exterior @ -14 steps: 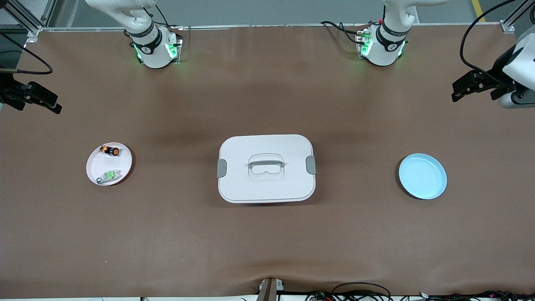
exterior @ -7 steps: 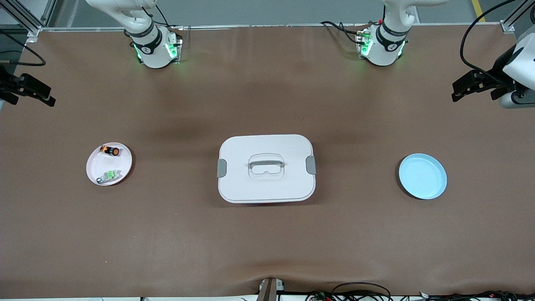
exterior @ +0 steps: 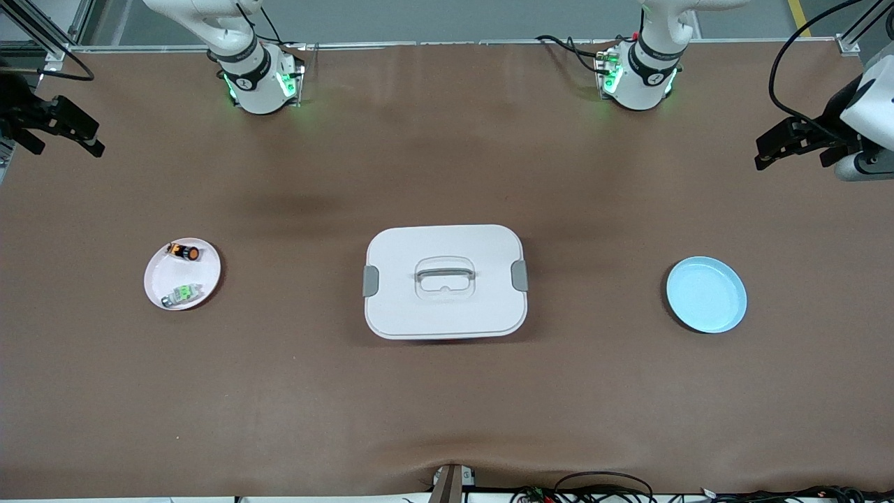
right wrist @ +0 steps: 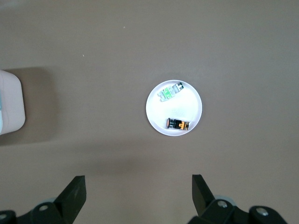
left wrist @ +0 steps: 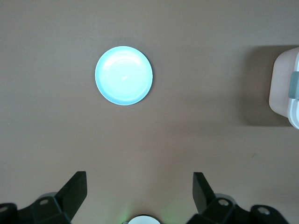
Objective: Transfer orange switch to right arm and place
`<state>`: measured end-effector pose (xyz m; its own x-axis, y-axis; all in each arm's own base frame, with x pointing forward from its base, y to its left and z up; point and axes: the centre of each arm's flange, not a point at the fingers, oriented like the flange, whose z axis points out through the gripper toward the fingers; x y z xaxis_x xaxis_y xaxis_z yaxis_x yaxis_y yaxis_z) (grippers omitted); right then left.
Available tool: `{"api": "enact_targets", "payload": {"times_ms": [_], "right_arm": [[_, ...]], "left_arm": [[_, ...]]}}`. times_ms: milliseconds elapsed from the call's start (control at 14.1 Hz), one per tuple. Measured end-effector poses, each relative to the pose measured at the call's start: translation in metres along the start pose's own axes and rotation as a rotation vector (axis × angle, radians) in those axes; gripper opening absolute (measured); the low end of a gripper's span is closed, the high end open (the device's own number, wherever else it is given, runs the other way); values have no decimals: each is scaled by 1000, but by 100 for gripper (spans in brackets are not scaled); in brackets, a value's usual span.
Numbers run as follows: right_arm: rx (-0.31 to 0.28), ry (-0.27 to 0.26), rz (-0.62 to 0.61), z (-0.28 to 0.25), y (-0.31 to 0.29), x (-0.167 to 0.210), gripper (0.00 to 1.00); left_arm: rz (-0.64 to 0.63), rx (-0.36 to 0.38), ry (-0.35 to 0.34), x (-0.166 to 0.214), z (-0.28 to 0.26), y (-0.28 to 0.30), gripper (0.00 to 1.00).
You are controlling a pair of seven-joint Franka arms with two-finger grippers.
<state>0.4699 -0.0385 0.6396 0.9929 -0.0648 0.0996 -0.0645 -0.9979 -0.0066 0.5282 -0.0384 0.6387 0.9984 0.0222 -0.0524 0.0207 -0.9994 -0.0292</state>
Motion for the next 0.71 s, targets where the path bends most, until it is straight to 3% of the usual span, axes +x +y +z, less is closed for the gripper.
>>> {"api": "enact_targets", "payload": {"times_ms": [708], "right_arm": [[-1, 10, -5, -4, -3, 5, 100]], "left_arm": [[-7, -5, 40, 3, -17, -5, 100]]}}
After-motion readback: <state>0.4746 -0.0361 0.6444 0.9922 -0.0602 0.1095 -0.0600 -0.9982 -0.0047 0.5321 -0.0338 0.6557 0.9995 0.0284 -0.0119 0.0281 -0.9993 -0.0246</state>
